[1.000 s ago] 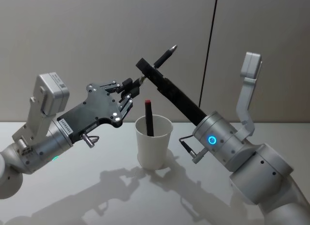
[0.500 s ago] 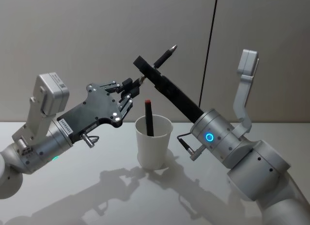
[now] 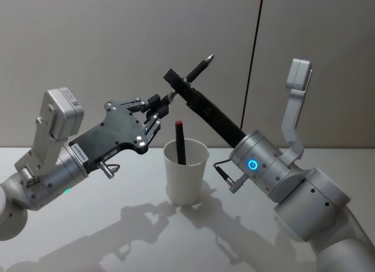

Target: Place the pen into the pen holder.

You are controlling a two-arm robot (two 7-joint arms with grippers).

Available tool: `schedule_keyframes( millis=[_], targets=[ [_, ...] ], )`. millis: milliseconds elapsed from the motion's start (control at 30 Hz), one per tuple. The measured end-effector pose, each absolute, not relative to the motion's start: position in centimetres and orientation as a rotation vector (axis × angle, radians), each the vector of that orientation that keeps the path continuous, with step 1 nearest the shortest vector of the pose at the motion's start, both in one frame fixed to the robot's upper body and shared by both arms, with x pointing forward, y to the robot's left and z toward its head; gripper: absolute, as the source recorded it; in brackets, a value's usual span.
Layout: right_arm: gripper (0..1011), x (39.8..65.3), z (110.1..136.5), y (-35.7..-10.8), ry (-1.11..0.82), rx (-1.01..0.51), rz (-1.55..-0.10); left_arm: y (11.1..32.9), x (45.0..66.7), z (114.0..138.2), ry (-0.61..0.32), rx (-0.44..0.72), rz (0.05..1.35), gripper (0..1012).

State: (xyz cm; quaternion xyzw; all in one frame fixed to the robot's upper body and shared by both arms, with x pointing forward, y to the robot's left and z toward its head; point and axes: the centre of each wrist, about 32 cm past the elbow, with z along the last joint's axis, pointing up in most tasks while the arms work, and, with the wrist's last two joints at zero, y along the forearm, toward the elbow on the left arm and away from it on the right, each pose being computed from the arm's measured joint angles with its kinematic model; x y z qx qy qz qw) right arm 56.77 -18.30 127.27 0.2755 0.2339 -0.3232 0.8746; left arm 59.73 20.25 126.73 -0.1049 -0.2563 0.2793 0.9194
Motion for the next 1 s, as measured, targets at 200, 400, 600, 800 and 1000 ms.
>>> schedule_keyframes(
  millis=[200,400,600,800,1000],
  targets=[
    [399,56.80,127.29,-18.30,0.488,0.575,-0.675,20.25,59.73,126.73,-0.527,-0.216,0.574,192],
    [221,56.81,127.30,-18.29,0.487,0.574,-0.674,20.25,59.73,126.73,-0.527,-0.215,0.574,192],
    [161,56.82,127.31,-18.28,0.487,0.575,-0.673,20.25,59.73,126.72,-0.527,-0.215,0.574,192],
    [162,56.83,127.32,-18.28,0.487,0.575,-0.673,20.25,59.73,126.72,-0.527,-0.215,0.574,192],
    [162,56.84,127.31,-18.29,0.487,0.575,-0.673,20.25,59.73,126.72,-0.527,-0.215,0.574,192]
  ],
)
